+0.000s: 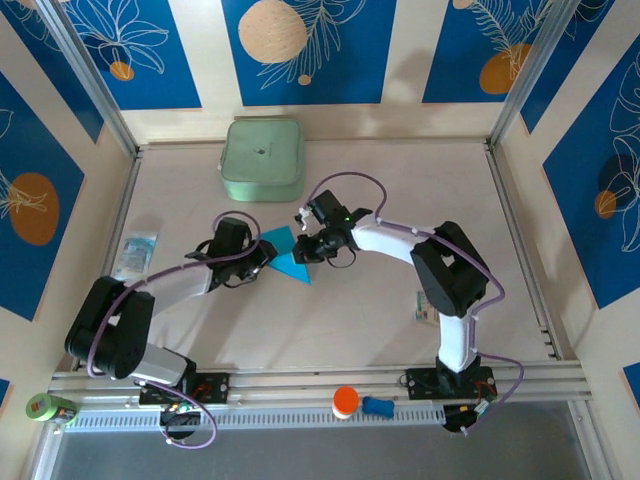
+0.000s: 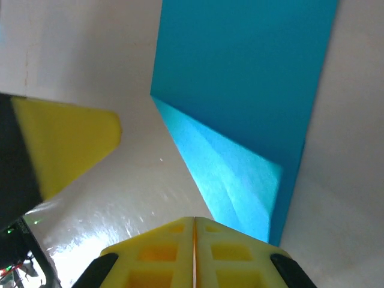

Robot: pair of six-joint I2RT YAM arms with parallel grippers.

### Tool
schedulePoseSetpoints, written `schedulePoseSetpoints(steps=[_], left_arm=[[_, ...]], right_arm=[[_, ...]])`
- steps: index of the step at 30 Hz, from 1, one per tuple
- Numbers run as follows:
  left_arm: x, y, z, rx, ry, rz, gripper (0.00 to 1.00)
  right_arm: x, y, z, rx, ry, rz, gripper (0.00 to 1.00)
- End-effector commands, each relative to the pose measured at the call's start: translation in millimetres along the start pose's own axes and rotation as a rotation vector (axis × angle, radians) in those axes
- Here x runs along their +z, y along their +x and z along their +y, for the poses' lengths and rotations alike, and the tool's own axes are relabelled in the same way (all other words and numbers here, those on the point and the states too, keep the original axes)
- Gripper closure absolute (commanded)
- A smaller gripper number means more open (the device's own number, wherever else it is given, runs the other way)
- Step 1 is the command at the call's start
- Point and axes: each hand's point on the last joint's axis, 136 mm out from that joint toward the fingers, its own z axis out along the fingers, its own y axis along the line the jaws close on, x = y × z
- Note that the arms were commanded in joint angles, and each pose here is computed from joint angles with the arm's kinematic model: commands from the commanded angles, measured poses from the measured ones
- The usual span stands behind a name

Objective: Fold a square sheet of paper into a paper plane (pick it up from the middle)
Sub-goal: Fourth fold the wing at the center of the table.

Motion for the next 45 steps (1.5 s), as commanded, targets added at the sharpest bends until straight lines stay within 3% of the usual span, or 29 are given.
schedulePoseSetpoints(steps=[1,7,17,24,37,45], left_arm=[[-1.9,1.6,20.5,-0.043,-0.054,-0.003,0.59],[7.8,1.7,17.5,-0.053,-0.031,0.031,0.58],[21.1,-3.5,10.5,-0.047,-0.006,0.063,0.55],[23.9,-6.4,3.8,-0.045,0.015,0.069,0.64],[33.9,-6.6,1.1,-0.052,0.026,0.087,0.66],[40.6,-5.9,-6.8,-0.053,0.071,0.106,0.75]], right_arm=[[13.7,4.0,-6.1,0.026,0.044,0.043,0.92],[29.4,7.7,-25.3,0.077,0.118,0.084,0.91],[36.5,20.9,-39.9,0.170,0.108,0.124,0.88],[39.5,27.8,-46.4,0.240,0.062,0.148,0.88],[41.7,32.0,-49.4,0.253,0.065,0.163,0.88],[43.1,33.9,-49.9,0.255,0.063,0.171,0.89]])
